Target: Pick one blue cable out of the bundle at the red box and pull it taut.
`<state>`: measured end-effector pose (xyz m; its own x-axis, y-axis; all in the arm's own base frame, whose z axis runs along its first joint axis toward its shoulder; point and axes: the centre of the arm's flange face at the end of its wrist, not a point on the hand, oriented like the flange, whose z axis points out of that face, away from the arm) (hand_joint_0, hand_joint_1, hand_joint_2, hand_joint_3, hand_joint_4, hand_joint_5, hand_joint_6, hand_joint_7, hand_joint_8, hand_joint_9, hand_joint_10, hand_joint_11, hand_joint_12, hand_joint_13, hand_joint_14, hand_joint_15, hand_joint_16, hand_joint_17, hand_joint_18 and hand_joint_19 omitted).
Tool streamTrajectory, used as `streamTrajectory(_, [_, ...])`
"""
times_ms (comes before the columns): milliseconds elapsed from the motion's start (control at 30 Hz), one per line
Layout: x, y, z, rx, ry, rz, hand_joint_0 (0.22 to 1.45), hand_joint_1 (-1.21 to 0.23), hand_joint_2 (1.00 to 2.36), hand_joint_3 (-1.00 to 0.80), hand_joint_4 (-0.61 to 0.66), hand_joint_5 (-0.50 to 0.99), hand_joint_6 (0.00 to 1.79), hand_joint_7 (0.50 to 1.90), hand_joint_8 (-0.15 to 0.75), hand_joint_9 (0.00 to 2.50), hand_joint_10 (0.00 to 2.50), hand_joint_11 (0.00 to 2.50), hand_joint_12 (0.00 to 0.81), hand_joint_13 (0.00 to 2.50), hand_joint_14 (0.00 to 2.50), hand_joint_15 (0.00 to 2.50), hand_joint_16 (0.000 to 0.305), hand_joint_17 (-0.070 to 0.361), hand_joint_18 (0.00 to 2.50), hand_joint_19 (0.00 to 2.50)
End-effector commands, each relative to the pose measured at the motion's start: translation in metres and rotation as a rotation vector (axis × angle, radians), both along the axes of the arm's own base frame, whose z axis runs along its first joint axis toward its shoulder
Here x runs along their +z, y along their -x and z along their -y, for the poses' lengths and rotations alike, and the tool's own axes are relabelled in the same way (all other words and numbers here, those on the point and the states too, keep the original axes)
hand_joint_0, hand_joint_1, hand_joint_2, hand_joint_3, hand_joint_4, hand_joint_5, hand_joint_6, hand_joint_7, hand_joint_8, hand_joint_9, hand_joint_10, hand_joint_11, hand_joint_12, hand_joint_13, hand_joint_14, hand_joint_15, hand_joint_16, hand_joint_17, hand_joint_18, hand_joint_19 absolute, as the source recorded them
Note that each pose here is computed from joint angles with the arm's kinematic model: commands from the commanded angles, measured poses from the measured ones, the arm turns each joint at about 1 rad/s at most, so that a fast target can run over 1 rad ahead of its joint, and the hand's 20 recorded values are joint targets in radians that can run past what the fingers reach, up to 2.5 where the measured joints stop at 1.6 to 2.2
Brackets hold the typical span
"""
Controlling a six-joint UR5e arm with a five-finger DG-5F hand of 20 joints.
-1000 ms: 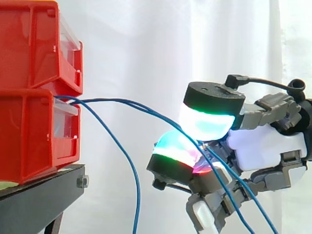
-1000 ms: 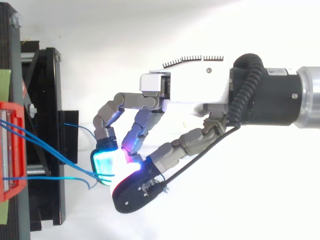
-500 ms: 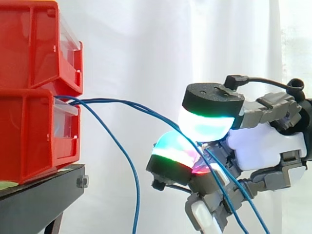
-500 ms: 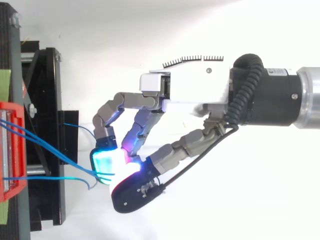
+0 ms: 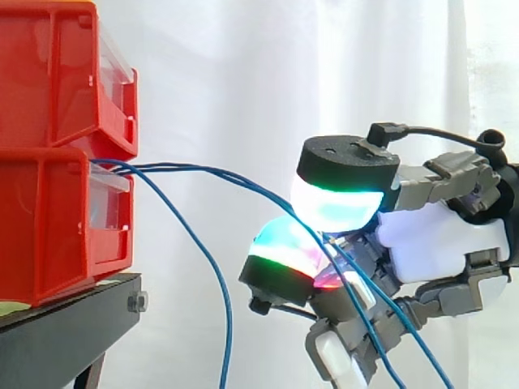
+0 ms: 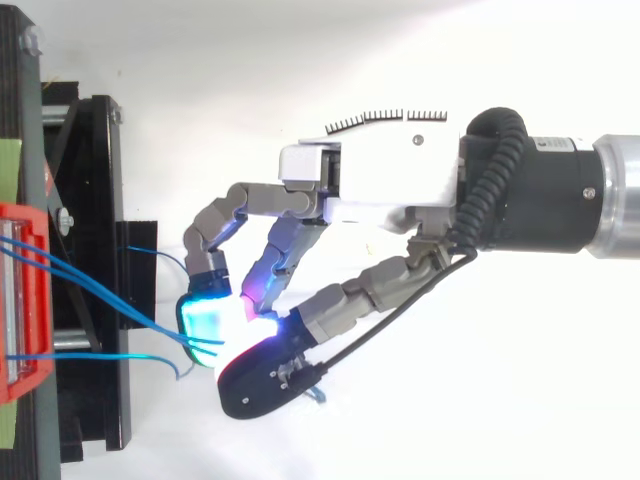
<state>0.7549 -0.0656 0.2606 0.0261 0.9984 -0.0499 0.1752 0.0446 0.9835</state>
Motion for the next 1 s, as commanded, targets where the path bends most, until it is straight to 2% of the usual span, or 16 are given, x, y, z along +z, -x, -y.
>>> streamTrajectory(0, [0.0004,-0.0006,-0.0005,-0.004,-0.001,0.005,0.56,-0.57,1.27,-0.10,0.12,-0.16,0.84,1.01,0.406,1.03,0.01,0.98,0.448,0.86,0.02,0.51,0.067,0.152,0.77,0.45])
streamTrajectory(200, [0.0006,-0.0009,-0.0014,-0.005,0.001,0.006,0.56,-0.57,1.27,-0.08,0.16,-0.15,0.83,0.93,0.418,1.01,0.01,0.95,0.449,0.85,0.02,0.51,0.067,0.151,0.76,0.45])
streamTrajectory(467, [0.0006,-0.0009,-0.0009,-0.010,0.002,0.006,0.57,-0.60,1.25,-0.08,0.18,-0.15,0.81,0.94,0.420,1.00,0.01,0.96,0.447,0.85,0.02,0.52,0.067,0.151,0.76,0.45])
streamTrajectory(667, [0.0006,-0.0009,-0.0009,-0.010,-0.001,0.006,0.61,-0.66,1.00,-0.05,0.19,-0.15,0.81,0.97,0.422,1.01,0.01,0.99,0.442,0.86,0.02,0.53,0.066,0.148,0.75,0.45])
streamTrajectory(833, [0.0006,-0.0009,-0.0009,-0.010,-0.001,0.006,0.54,-0.67,1.01,-0.32,0.16,-0.16,0.81,1.02,0.370,0.97,0.02,1.03,0.392,0.81,0.02,0.56,0.054,0.120,0.65,0.51])
streamTrajectory(967, [-0.0001,-0.0003,0.0014,-0.013,0.001,0.005,0.52,-0.65,1.00,-0.44,0.16,-0.16,0.81,1.00,0.374,0.98,0.01,1.04,0.397,0.81,0.02,0.57,0.055,0.124,0.67,0.51])
